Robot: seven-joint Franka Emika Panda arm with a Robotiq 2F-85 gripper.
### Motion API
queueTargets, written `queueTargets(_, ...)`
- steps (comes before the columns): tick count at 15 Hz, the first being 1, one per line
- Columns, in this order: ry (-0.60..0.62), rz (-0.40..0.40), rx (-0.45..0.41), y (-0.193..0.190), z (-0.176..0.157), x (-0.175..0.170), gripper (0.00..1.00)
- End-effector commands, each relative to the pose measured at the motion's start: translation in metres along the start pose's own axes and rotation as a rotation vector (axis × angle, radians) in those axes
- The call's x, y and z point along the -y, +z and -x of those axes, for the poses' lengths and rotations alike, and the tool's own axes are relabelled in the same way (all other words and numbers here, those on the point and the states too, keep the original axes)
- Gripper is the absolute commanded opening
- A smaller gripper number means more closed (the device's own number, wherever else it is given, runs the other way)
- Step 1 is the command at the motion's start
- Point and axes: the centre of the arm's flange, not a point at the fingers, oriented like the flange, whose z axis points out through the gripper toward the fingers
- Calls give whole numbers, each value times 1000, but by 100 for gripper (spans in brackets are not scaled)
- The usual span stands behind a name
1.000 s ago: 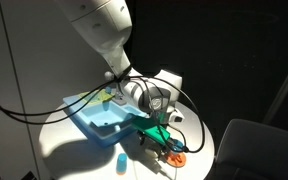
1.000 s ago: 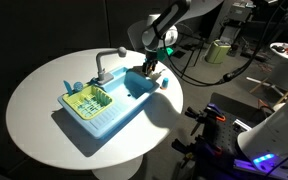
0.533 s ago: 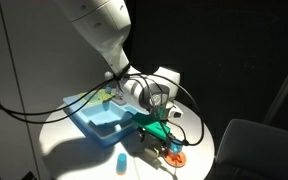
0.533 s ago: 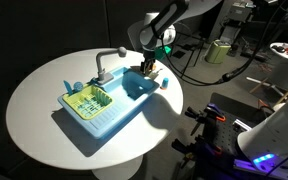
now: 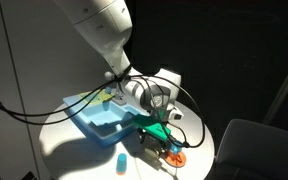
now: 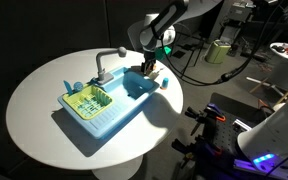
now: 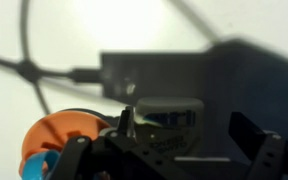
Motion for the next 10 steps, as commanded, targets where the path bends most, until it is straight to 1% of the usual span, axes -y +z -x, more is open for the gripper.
queueTargets(1, 13, 9, 19, 0, -7, -9, 100)
queueTargets(2, 13, 8, 21, 0, -7, -10, 100)
queueTargets(3, 12, 7, 23, 0, -7, -10, 95)
queueTargets(4, 12, 6, 24, 1, -7, -10, 72)
queueTargets(5, 10, 5, 24, 1, -7, -10, 71)
queueTargets(6, 9, 4, 24, 1, -7, -10, 68)
queueTargets(7, 9, 4, 25, 1, -7, -10, 58)
queueTargets(9, 10, 4, 22, 0, -7, -11, 44)
queueTargets(10, 9, 3, 22, -1, -8, -11, 44)
